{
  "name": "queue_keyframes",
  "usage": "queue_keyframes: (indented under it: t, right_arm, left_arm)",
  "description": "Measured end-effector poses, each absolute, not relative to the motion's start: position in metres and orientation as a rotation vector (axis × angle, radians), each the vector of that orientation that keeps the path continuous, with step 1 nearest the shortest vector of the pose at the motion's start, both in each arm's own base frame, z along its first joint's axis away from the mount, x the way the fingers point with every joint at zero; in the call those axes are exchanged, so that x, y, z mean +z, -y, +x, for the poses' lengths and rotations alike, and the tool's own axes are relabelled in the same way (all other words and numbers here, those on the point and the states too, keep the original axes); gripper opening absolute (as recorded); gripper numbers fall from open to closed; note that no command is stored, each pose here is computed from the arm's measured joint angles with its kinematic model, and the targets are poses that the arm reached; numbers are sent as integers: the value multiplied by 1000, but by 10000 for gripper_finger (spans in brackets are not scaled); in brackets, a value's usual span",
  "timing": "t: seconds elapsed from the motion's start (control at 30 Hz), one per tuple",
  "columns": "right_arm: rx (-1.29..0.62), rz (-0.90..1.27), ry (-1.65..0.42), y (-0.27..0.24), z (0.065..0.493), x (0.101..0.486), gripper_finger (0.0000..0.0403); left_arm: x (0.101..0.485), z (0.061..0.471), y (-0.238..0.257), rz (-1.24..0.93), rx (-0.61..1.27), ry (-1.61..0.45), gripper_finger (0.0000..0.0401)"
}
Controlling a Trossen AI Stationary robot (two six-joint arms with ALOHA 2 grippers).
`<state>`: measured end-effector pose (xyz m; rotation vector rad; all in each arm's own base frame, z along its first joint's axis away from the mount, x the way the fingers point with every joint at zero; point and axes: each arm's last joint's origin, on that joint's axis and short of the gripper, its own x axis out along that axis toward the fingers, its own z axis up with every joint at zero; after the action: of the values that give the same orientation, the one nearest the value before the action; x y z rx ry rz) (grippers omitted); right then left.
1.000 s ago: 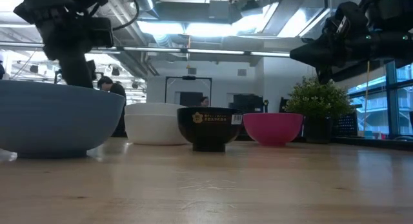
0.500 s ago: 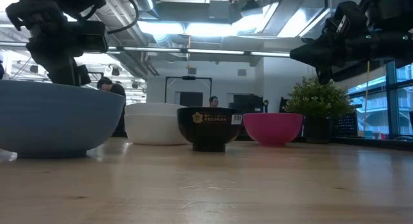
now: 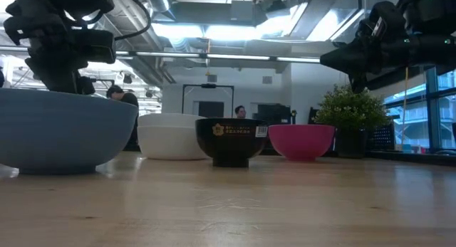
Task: Nest bowls inside each other
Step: Stack the blue bowl into the white bowl
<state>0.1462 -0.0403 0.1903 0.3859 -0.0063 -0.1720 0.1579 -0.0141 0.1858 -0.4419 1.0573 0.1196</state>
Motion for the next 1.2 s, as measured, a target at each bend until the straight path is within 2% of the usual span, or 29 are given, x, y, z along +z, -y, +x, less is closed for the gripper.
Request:
queue_keyframes:
  t: [0.33, 0.47, 0.6, 0.77, 1.2]
  right_arm:
    - [-172, 367, 4, 40, 146, 190, 33]
    - [-172, 367, 4, 40, 146, 190, 33]
    - [-172, 366, 4, 40, 146, 190, 33]
    - [-172, 365, 4, 40, 146, 190, 33]
    - [-198, 365, 8, 41, 146, 190, 33]
  left_arm:
    - [171, 166, 15, -447, 131, -1160, 134]
    - [170, 167, 15, -442, 140, -1164, 121]
    - [170, 167, 15, -444, 136, -1162, 86]
    - [170, 167, 15, -444, 128, -1159, 12]
    - [174, 175, 11, -409, 149, -1057, 3]
